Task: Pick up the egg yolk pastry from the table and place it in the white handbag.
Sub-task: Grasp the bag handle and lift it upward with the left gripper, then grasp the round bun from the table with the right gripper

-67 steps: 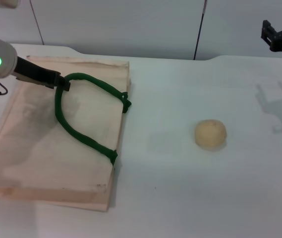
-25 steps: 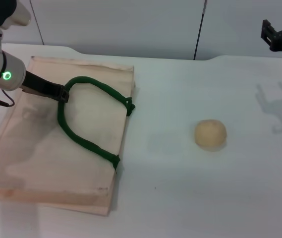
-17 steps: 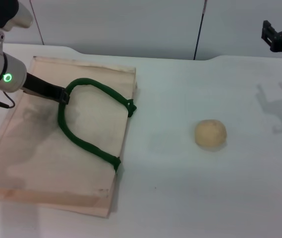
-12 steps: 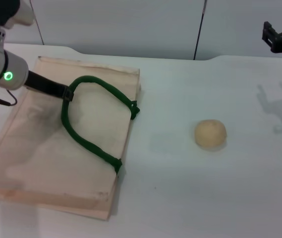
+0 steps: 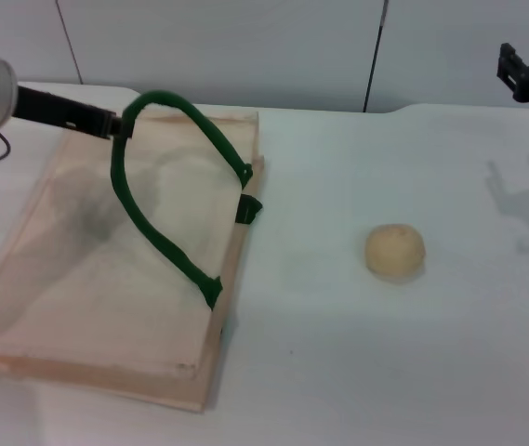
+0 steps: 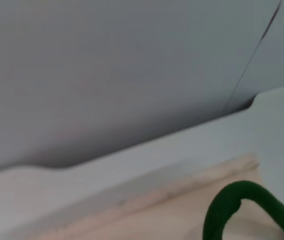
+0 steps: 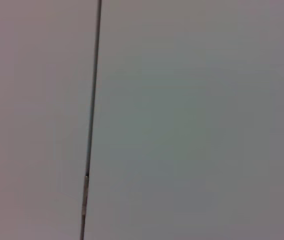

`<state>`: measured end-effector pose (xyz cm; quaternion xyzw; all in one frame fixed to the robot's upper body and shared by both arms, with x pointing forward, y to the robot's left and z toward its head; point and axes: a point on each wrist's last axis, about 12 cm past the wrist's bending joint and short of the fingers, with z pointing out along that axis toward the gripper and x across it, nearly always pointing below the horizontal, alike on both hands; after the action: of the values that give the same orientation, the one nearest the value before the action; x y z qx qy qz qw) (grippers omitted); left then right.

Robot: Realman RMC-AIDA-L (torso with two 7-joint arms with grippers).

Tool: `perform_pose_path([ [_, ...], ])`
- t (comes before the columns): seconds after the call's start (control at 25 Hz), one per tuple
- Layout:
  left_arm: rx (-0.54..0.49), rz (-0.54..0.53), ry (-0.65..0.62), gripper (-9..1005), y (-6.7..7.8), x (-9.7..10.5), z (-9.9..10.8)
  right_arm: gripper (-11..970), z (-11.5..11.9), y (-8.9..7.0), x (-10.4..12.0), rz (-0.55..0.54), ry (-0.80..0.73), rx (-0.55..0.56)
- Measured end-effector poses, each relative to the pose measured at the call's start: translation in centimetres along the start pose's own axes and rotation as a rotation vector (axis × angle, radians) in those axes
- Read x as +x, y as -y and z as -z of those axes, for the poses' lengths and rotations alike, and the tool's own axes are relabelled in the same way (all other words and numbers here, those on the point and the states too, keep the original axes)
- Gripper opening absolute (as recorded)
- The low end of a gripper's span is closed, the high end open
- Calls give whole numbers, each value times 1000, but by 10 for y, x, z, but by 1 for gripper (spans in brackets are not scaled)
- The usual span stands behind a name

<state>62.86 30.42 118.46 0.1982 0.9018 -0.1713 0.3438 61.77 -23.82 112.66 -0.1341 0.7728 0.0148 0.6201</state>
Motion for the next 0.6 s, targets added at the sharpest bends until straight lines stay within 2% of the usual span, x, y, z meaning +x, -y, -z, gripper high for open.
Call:
perform_pose_path([
  [0.2,33,-44,88,121,6,-8,22,603,7,-6,-1,14,15,-18],
  [0.32,32,-73,135,121,11,-17,39,605,8,-4,2,13,7,-12],
  [0.6,9,-123,177,121,20,-28,69,608,11,-6,22,53,-50,-57],
])
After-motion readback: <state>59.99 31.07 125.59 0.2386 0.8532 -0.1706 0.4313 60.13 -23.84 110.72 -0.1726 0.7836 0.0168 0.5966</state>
